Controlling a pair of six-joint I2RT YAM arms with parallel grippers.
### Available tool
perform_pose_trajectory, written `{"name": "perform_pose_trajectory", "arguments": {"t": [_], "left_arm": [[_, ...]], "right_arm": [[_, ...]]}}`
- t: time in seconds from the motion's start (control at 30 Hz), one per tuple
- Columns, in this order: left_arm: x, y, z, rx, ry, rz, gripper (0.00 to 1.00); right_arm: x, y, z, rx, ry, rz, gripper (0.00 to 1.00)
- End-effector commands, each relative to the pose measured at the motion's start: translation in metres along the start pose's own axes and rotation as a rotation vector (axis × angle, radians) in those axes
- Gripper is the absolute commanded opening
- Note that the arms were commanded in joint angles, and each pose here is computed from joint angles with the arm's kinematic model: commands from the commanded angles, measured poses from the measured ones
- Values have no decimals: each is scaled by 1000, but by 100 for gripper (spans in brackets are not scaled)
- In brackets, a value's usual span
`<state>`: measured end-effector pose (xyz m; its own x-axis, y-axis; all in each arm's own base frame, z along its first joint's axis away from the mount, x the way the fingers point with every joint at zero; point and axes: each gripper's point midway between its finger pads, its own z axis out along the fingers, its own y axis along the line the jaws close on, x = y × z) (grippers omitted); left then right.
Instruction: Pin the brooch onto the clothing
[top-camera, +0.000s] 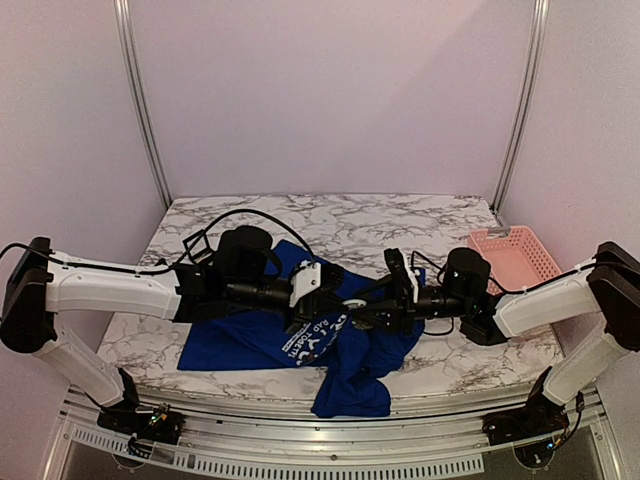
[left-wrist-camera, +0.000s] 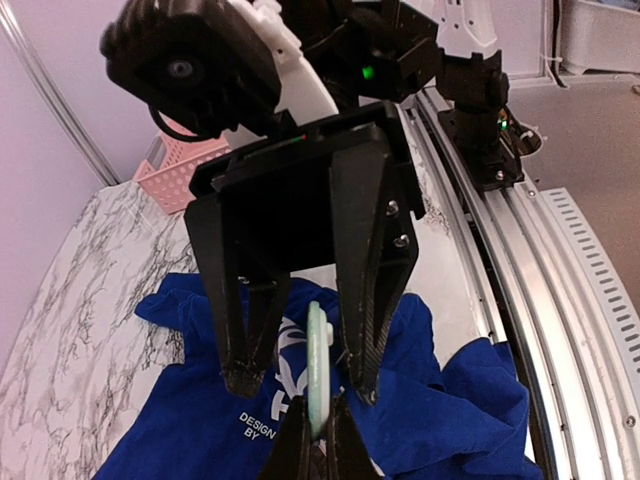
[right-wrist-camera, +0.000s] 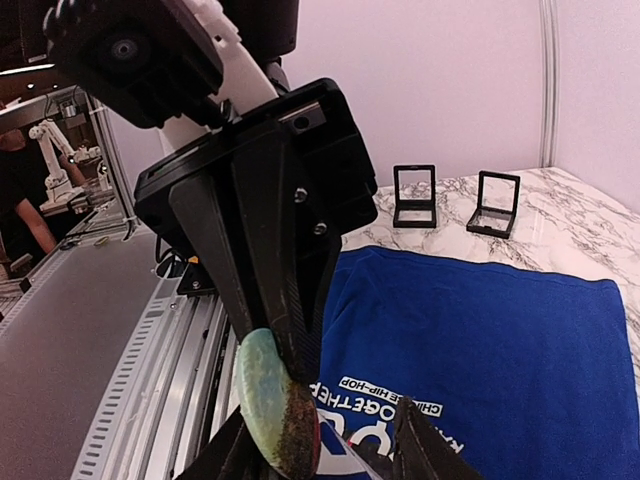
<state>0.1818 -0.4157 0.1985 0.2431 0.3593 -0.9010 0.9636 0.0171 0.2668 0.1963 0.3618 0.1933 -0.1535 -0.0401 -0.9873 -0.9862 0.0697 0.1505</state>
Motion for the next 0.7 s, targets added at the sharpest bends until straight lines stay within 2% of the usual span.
{"name": "perform_pose_trajectory", "arguments": {"t": [0.0,0.13,0.43,0.67], "left_arm": [[-7,3,-1,-1,-27,-4,0],[-8,3,-1,2,-31,-5,0],[-9,2,-1,3,-41,-14,0],[-11,-1,-2,10,-45,0,0]], "right_arm": [[-2,-5,3,19,-7,-5,46],[3,-4,1,21,9,-9,46],[-3,-12,3,57,-25,-18,34],[-5,-21,-5,100,-45,35,24]]}}
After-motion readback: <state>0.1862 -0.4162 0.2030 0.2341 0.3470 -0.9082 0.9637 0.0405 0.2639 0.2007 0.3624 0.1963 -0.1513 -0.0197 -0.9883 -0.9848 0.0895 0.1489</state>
